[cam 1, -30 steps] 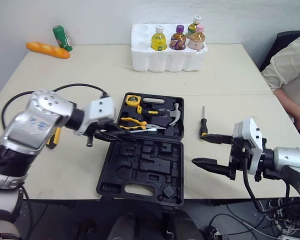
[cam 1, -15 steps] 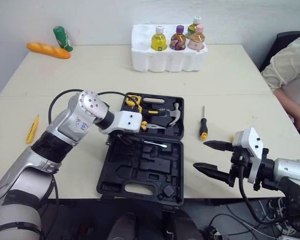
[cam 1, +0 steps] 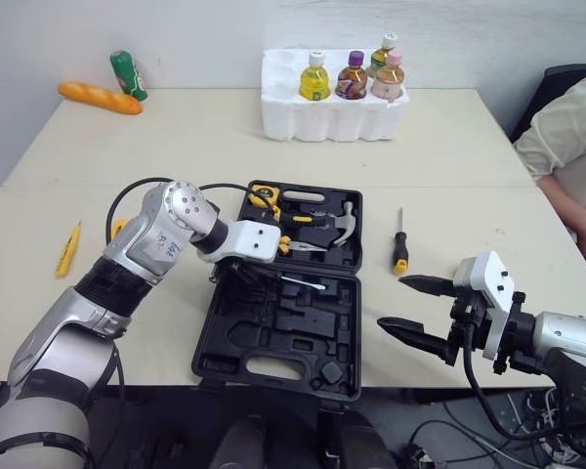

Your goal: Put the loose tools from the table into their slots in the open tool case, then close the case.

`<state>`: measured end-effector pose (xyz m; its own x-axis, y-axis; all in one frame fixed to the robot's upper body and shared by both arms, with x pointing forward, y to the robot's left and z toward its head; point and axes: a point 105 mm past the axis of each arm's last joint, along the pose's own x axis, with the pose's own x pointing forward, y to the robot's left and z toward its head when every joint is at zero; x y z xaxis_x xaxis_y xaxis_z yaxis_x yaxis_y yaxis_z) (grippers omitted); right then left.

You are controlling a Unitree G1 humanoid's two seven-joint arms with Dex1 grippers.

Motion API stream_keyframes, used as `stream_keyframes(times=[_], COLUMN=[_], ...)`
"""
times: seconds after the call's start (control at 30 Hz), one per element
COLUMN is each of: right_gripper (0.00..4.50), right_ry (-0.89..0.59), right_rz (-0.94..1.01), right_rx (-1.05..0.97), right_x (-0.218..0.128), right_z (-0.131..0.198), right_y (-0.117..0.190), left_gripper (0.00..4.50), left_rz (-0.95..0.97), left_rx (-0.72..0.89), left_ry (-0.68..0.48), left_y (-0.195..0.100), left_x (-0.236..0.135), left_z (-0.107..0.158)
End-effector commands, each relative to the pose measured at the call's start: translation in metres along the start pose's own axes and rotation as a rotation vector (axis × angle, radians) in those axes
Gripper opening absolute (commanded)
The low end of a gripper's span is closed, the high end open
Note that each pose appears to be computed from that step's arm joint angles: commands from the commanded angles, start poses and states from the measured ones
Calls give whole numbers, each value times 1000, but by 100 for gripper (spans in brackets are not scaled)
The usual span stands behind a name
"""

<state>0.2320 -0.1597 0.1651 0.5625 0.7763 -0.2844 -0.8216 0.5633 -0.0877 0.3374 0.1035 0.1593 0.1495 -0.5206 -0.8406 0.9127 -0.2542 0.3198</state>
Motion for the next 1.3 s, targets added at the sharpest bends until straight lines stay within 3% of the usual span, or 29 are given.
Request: stream_keyframes(times=[0.03, 0.1, 0.2, 0.23, 0.3, 0.43, 0.53, 1.0, 1.17, 1.3], right_gripper=[450, 450, 450, 450, 450, 450, 450, 450, 450, 450], right_ry=[-36, -29, -26, -26, -27, -25, -23, -17, -7, 0], right_rz=[9, 13, 16, 18, 22, 39, 50, 60, 63, 62], right_rx=[-39, -36, -35, -36, -37, -36, -37, -26, -22, -19], right_x=[-1, -1, -1, -1, 0, 2, 4, 4, 5, 4], right_z=[10, 8, 8, 8, 9, 9, 9, 10, 8, 6], right_y=[4, 4, 4, 3, 3, 4, 4, 3, 3, 2], left_gripper=[321, 410, 410, 366, 323, 146, 3, 3, 3, 3], left_rz=[27, 51, 59, 94, 96, 130, 143, 159, 134, 67], left_rx=[14, -13, -71, -111, -126, -269, -268, -342, -339, -367], left_ry=[-29, -109, -228, -260, -388, -626, -672, -678, -609, -443], left_y=[4, 10, 14, 20, 16, 15, 7, -2, -10, -22], left_x=[-17, -21, -21, -18, -14, -10, 2, 18, 29, 45], left_z=[6, 14, 14, 7, 2, -7, -11, -23, -33, -53])
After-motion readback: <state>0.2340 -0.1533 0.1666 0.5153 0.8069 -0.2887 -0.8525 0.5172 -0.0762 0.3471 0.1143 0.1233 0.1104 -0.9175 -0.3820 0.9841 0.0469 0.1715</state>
